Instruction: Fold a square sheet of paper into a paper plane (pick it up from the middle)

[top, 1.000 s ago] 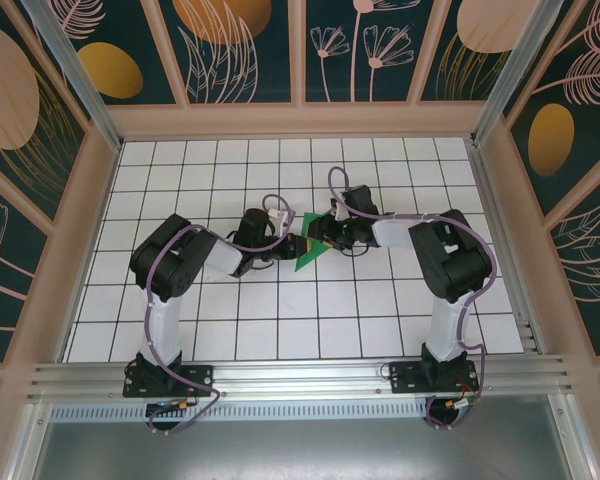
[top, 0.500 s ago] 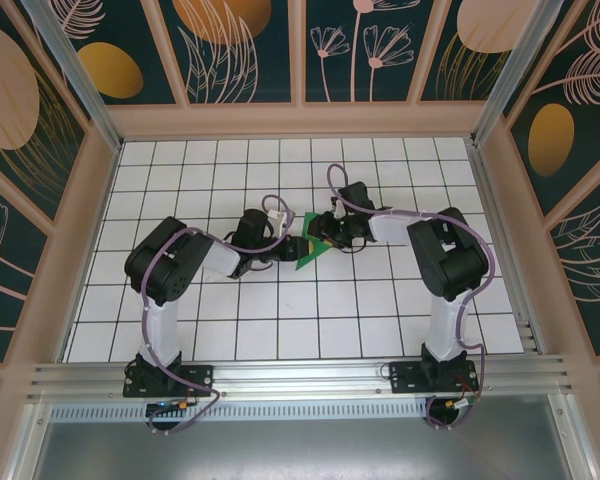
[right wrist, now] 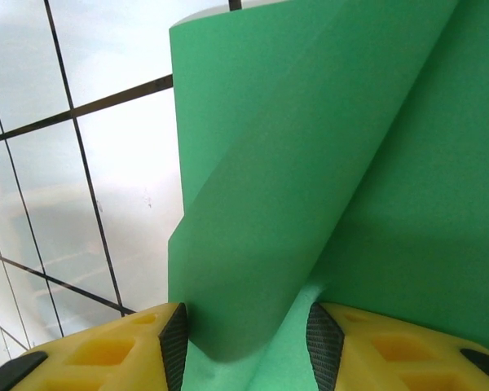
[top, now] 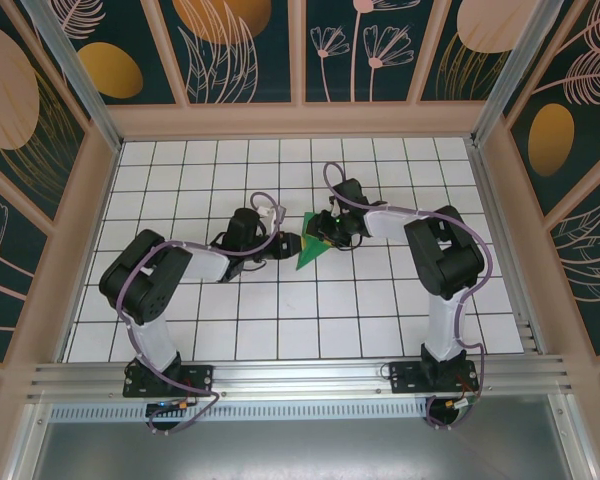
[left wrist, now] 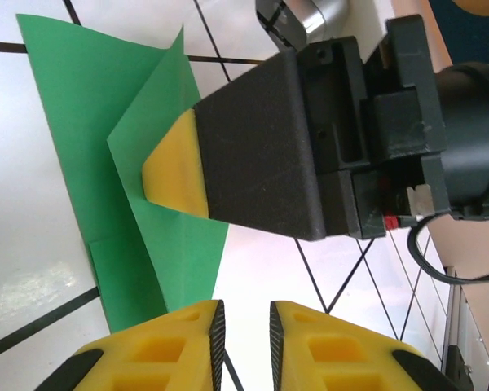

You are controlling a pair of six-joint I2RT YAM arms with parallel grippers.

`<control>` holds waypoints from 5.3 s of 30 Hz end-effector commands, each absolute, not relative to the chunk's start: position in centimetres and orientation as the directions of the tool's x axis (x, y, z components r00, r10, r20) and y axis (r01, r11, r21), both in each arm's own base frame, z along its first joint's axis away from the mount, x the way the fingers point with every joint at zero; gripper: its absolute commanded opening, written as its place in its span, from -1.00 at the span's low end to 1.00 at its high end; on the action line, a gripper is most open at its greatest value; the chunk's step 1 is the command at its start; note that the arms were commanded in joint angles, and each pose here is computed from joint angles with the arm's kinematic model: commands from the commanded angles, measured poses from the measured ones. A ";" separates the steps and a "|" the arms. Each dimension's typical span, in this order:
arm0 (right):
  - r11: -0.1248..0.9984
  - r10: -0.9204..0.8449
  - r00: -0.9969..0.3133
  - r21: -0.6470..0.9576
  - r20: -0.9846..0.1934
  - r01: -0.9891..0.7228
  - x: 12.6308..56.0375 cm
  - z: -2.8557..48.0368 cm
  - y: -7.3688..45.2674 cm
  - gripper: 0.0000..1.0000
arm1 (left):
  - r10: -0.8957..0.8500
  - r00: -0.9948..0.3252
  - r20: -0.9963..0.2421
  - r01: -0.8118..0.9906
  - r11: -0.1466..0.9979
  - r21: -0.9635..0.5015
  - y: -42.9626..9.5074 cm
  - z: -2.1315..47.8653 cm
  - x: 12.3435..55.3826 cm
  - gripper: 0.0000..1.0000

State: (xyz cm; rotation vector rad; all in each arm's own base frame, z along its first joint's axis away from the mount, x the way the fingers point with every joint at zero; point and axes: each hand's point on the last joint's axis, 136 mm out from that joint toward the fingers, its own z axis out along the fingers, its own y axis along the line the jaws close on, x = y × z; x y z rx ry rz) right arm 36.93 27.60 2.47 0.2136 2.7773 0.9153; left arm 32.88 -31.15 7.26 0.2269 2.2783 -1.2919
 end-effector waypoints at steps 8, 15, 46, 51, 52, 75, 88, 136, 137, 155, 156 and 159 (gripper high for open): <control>0.897 0.258 -0.964 0.387 -0.064 0.215 34.6 -3.8 23.7 0.02 | -0.083 -0.875 -0.477 0.360 0.549 -0.755 -32.8 7.1 33.3 -0.56; 0.889 0.250 -0.967 0.406 -0.040 0.213 34.4 -4.0 24.2 0.07 | -0.066 -0.899 -0.434 0.324 0.566 -0.758 -32.9 5.5 33.3 -0.66; 0.857 0.214 -0.975 0.492 -0.065 0.155 34.8 -2.6 24.3 -0.09 | -0.062 -0.920 -0.386 0.247 0.672 -0.698 -32.0 1.5 34.2 -0.80; 0.874 0.224 -0.973 0.454 -0.054 0.175 34.8 -3.3 23.7 -0.23 | -0.061 -0.921 -0.384 0.248 0.671 -0.699 -32.1 1.5 34.2 -0.80; 0.878 0.224 -0.973 0.444 -0.048 0.180 34.8 -3.5 23.6 -0.24 | -0.060 -0.922 -0.382 0.246 0.671 -0.699 -32.0 1.5 34.1 -0.80; 0.937 0.212 -0.977 0.284 -0.001 0.203 33.3 -7.2 22.6 -0.33 | -0.161 -0.877 -0.453 0.257 0.640 -0.724 -32.6 6.5 36.6 -0.75; 0.937 0.234 -0.972 0.265 0.016 0.229 33.2 -7.6 22.5 -0.28 | -0.129 -0.906 -0.404 0.232 0.646 -0.727 -33.0 4.4 36.3 -0.77; 0.920 0.225 -0.974 0.327 0.013 0.216 34.0 -6.2 23.6 -0.36 | -0.118 -0.937 -0.329 0.127 0.762 -0.634 -31.3 -0.2 36.2 -0.86; 0.916 0.223 -0.975 0.341 0.008 0.213 34.2 -5.8 23.8 -0.36 | -0.118 -0.938 -0.326 0.122 0.768 -0.629 -31.2 -0.4 36.1 -0.87; 0.708 0.058 -0.953 0.685 -0.298 -0.171 38.9 6.6 28.0 -0.62 | -0.114 -0.948 -0.298 0.090 0.802 -0.590 -30.2 -1.8 35.5 -0.94; 0.698 0.049 -0.952 0.692 -0.301 -0.183 38.9 6.6 28.2 -0.66 | -0.112 -0.948 -0.298 0.091 0.802 -0.591 -30.3 -1.8 35.6 -0.95; 0.694 0.028 -0.956 0.694 -0.291 -0.191 38.8 5.9 28.5 -0.78 | -0.110 -0.949 -0.296 0.090 0.804 -0.587 -30.2 -1.8 35.5 -0.96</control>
